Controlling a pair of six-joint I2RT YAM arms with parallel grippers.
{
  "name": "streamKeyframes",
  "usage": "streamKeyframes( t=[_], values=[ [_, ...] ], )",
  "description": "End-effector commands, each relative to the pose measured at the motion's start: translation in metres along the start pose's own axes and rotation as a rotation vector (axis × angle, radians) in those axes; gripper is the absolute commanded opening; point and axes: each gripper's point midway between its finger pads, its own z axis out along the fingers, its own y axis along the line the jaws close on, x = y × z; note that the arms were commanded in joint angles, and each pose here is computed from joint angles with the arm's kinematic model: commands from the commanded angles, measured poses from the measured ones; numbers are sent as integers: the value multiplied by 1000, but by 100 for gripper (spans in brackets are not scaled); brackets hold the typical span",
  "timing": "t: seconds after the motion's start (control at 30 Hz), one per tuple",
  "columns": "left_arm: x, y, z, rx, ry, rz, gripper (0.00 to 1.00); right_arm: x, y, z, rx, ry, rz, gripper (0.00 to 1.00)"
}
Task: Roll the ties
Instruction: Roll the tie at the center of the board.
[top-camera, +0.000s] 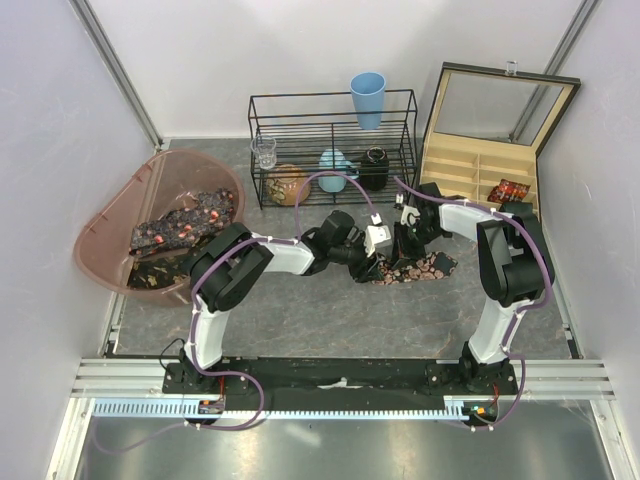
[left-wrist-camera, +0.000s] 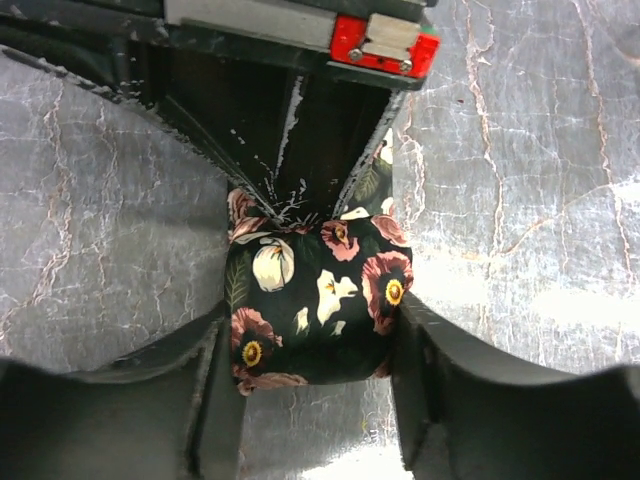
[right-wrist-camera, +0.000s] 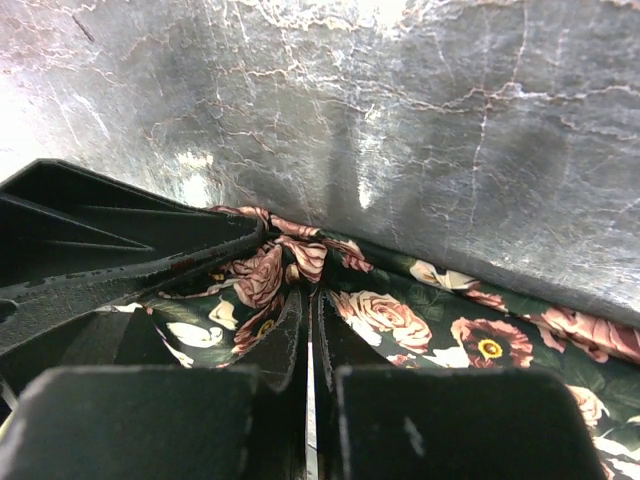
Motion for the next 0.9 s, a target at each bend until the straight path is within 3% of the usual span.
streamKeyframes(
  t=[0.0, 0.2, 0.4, 0.7, 0.87],
  values=[
    [13, 11, -7, -68, 70, 24, 49, 8, -17, 28, 53, 11, 19, 0],
    [30, 7, -31, -67, 207, 124, 36, 10, 0, 28, -29, 30, 15, 1],
    [58, -9, -50, 27, 382, 129, 22, -4, 2, -2, -68, 6, -31, 23],
    [69, -17, -43, 92, 490, 99, 18, 1, 38, -39, -294, -1, -17, 48],
    [72, -18, -41, 105, 508, 124, 18, -4, 58, -30, -363, -27, -1, 54]
  ],
)
